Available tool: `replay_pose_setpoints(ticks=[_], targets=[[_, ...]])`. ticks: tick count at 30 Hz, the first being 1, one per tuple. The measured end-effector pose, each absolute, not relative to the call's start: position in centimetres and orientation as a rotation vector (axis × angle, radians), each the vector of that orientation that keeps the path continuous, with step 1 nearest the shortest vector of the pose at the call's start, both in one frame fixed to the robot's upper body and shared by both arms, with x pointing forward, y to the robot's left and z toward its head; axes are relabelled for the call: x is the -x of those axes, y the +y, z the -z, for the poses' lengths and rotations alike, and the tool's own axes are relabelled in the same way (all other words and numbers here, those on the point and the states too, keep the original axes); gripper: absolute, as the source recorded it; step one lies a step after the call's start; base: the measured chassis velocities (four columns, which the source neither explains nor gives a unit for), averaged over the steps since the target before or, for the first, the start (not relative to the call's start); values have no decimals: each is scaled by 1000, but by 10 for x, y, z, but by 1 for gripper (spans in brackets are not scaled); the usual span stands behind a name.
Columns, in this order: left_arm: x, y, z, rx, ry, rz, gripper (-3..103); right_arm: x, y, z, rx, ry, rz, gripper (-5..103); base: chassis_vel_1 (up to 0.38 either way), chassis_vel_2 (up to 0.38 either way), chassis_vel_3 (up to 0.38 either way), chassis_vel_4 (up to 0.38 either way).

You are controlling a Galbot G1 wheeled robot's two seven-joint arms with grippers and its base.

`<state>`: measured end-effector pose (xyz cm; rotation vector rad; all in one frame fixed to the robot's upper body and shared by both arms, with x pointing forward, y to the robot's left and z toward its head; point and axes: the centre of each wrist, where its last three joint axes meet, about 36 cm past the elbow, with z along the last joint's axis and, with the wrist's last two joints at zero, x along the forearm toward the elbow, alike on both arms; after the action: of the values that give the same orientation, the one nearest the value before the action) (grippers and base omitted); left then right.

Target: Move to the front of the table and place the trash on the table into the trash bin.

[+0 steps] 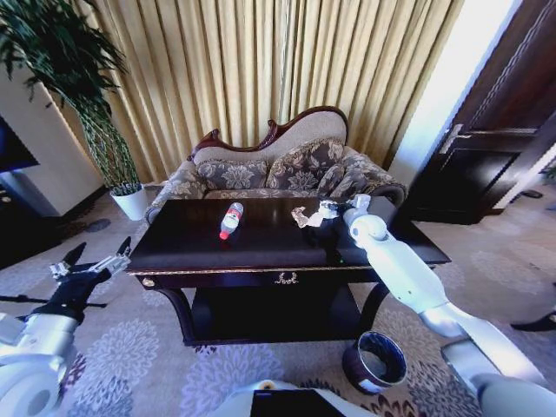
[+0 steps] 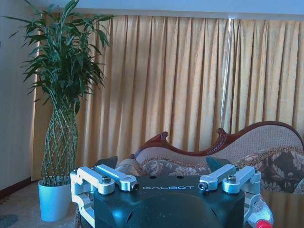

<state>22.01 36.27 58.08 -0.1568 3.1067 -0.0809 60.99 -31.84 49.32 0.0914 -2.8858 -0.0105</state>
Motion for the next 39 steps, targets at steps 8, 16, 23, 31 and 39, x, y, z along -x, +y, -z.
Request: replay_pose_setpoints(ticks=[8,16,23,31,39], targets=[[-219,363,-581,164,3089,85,100,-616,-329,-473,-47,-2848,-71,100,0,0,0,0],[-219,363,-581,167,3084,98,100,-618,-334,-460,-19,-2840,-102,95,0,0,0,0],[-220,363,-580,167,3084,101,100,-618,-332,-460,-24,-2846,-102,68,0,0,0,0],[-220,363,-581,165,3084,97,100,-617,-334,-459,-19,-2847,-94,47,0,0,0,0],[-220,362,-580,165,3088,104,100,-613,-338,-459,-13,-2852,-93,20,0,0,0,0]])
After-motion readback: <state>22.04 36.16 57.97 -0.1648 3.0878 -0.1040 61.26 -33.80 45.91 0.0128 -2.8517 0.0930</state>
